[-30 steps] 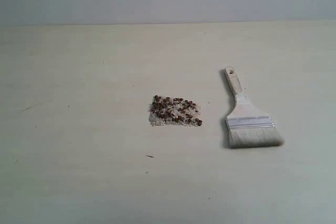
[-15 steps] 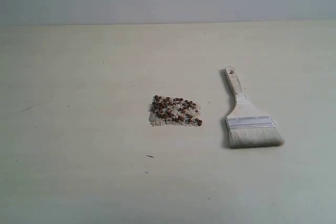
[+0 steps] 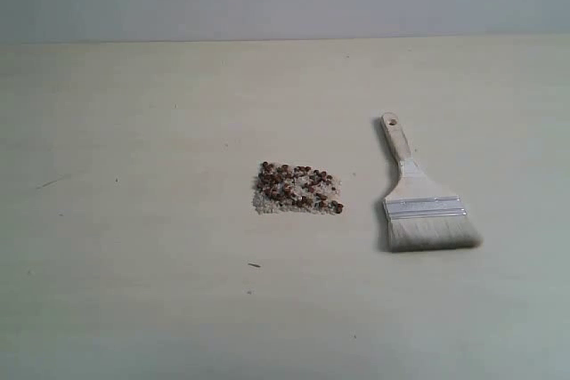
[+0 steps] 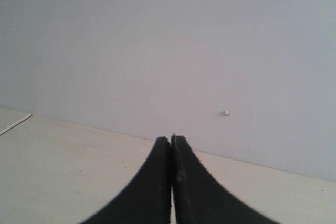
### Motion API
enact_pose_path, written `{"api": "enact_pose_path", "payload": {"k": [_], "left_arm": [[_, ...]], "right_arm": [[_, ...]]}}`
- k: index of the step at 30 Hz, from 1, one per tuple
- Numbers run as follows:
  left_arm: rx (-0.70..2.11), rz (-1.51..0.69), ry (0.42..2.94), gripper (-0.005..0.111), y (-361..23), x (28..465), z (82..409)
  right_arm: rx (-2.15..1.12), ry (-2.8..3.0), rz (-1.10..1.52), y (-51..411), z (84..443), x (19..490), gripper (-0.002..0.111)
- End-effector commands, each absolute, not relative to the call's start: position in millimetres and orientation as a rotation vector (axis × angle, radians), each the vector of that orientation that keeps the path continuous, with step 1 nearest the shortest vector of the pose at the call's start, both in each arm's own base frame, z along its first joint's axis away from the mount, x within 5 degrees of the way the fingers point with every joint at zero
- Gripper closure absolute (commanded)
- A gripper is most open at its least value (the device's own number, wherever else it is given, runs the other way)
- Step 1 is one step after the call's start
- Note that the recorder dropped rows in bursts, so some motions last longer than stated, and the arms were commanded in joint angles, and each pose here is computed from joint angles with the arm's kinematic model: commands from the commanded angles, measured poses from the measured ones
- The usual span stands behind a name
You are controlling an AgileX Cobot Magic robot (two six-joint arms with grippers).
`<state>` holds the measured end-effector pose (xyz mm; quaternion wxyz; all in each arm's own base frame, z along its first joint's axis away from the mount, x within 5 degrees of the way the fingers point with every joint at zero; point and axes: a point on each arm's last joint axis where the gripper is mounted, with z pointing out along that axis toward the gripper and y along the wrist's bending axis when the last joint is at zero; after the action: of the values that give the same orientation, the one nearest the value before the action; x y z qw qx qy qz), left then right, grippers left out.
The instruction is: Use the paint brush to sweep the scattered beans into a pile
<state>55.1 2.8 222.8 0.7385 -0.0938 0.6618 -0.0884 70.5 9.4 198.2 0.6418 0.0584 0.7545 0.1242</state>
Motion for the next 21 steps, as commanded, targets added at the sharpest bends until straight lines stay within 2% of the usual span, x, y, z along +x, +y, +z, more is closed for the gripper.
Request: {"api": "enact_pose_path", "payload": {"k": [1, 12, 21], "left_arm": [[-0.213, -0.201, 1.448, 0.107, 2.9, 54.6, 222.1], [-0.213, -0.201, 1.448, 0.107, 2.9, 54.6, 222.1], [-0.213, -0.201, 1.448, 0.107, 2.9, 54.6, 222.1]], "right_arm": [[0.134, 1.715, 0.277, 9.0, 197.2, 69.9, 0.108], [0.062, 1.622, 0.093, 1.1, 205.1, 70.2, 0.108], [0.011, 1.532, 0.133, 5.5, 209.6, 57.8, 0.108]]}}
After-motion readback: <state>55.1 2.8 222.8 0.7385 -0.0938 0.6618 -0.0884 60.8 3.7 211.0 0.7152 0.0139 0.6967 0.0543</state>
